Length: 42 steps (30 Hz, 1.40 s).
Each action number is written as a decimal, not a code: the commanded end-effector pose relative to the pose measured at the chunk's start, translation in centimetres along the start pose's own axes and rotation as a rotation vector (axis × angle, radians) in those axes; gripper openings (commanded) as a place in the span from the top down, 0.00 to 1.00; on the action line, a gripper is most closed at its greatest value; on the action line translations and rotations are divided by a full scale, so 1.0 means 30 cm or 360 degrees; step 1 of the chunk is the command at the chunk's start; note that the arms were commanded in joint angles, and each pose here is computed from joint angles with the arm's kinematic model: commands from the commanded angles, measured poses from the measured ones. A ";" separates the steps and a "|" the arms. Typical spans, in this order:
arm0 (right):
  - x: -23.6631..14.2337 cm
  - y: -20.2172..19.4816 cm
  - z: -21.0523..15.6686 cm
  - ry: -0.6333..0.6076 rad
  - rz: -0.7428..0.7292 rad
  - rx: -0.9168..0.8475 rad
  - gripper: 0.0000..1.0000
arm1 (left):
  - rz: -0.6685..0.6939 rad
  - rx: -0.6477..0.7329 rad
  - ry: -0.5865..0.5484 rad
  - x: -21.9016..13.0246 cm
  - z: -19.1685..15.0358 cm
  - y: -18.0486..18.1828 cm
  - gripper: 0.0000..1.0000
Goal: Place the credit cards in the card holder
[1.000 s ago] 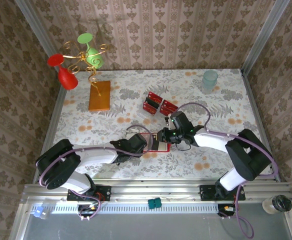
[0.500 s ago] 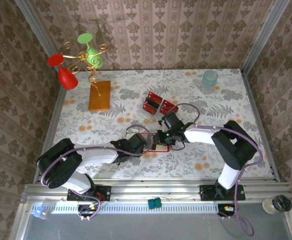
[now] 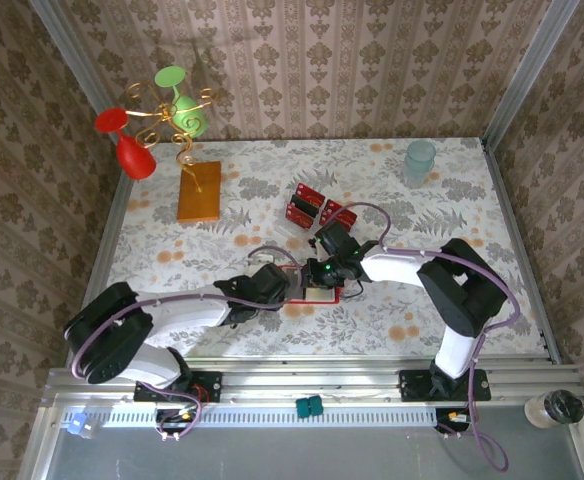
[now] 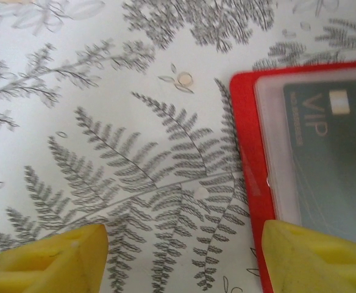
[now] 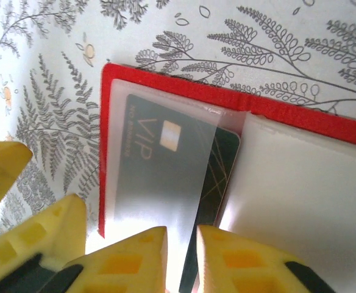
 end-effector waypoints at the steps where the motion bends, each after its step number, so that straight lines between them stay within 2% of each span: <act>1: -0.067 0.037 0.017 -0.0077 -0.0012 -0.0063 0.76 | 0.0064 -0.0024 0.0019 -0.014 0.000 0.058 0.31; 7: -0.058 0.003 0.012 -0.0070 -0.0092 -0.0056 0.76 | 0.0072 -0.0077 0.0044 0.006 0.008 0.103 0.31; 14: -0.024 0.006 0.023 -0.0049 -0.0100 -0.0054 0.84 | 0.0068 -0.0041 0.0076 0.039 0.014 0.093 0.31; 28: 0.036 -0.033 0.031 -0.0006 -0.0204 -0.0056 0.87 | 0.0046 -0.0006 0.0122 0.089 0.005 0.065 0.32; 42: 0.077 0.007 0.024 0.0054 -0.0188 -0.0083 0.88 | 0.0017 0.0010 0.0155 0.121 -0.002 0.040 0.32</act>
Point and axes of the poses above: each hand's point on the last joint's axis, 136 mm out from that joint toward the fingers, its own x axis out along the fingers, its own y axis along the line the jaws close on, z = x × y, the point moved 2 cm from there along -x, back along the fingers, and after that the axes turned 11 degrees about x, right-handed, at the moved point
